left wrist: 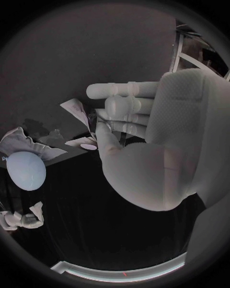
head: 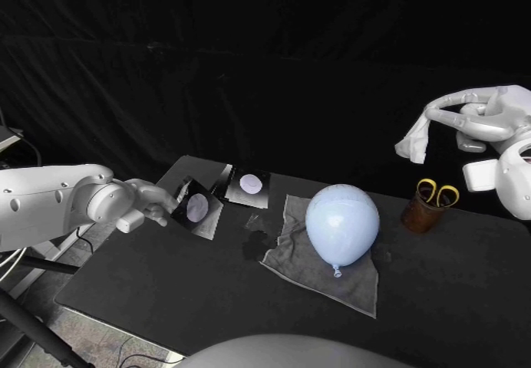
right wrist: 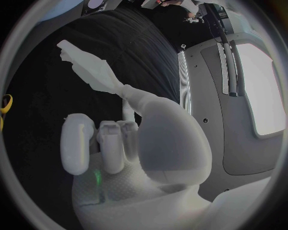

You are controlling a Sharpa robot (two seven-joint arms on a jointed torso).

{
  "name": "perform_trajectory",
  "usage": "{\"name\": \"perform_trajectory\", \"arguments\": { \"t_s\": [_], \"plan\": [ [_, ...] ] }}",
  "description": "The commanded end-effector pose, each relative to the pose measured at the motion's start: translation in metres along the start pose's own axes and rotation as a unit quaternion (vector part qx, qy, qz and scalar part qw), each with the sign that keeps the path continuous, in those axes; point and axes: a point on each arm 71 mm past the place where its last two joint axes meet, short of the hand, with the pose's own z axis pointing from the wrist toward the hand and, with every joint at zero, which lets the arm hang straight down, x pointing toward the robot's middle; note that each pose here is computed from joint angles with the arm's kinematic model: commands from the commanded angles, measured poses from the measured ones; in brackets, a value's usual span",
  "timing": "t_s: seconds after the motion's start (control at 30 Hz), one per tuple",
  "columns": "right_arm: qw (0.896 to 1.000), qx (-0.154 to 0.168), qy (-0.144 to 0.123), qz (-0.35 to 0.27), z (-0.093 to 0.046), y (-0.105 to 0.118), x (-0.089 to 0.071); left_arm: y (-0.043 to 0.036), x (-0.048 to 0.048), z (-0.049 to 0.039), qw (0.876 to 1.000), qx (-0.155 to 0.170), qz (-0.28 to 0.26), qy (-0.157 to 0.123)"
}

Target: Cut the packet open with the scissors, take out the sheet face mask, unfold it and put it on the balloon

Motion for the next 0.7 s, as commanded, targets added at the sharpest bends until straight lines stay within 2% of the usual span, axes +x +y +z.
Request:
{"name": "perform_trajectory", "arguments": {
  "t_s": [0.03,0.23,0.4,0.63,0.7],
  "plan": [
    [1.0,-0.004,0.008,-0.004,0.0,0.001,0.002,0.0067,-0.0052,-0.0005,0.997,-0.049,0.038,-0.035],
    [1.0,-0.003,0.01,-0.004,0.0,-0.001,0.004,0.01,-0.0093,-0.0018,0.995,-0.065,0.053,-0.051],
    [1.0,-0.001,0.011,-0.004,0.0,-0.002,0.004,0.01,-0.0146,-0.0028,0.994,-0.057,0.058,-0.073],
    [1.0,0.0,0.012,-0.004,0.0,-0.004,0.003,0.0028,-0.0252,-0.004,0.99,-0.004,0.066,-0.126],
    [1.0,0.001,0.012,-0.004,-0.001,-0.004,0.003,-0.0007,-0.0297,-0.0054,0.986,0.021,0.074,-0.148]
  ]
}}
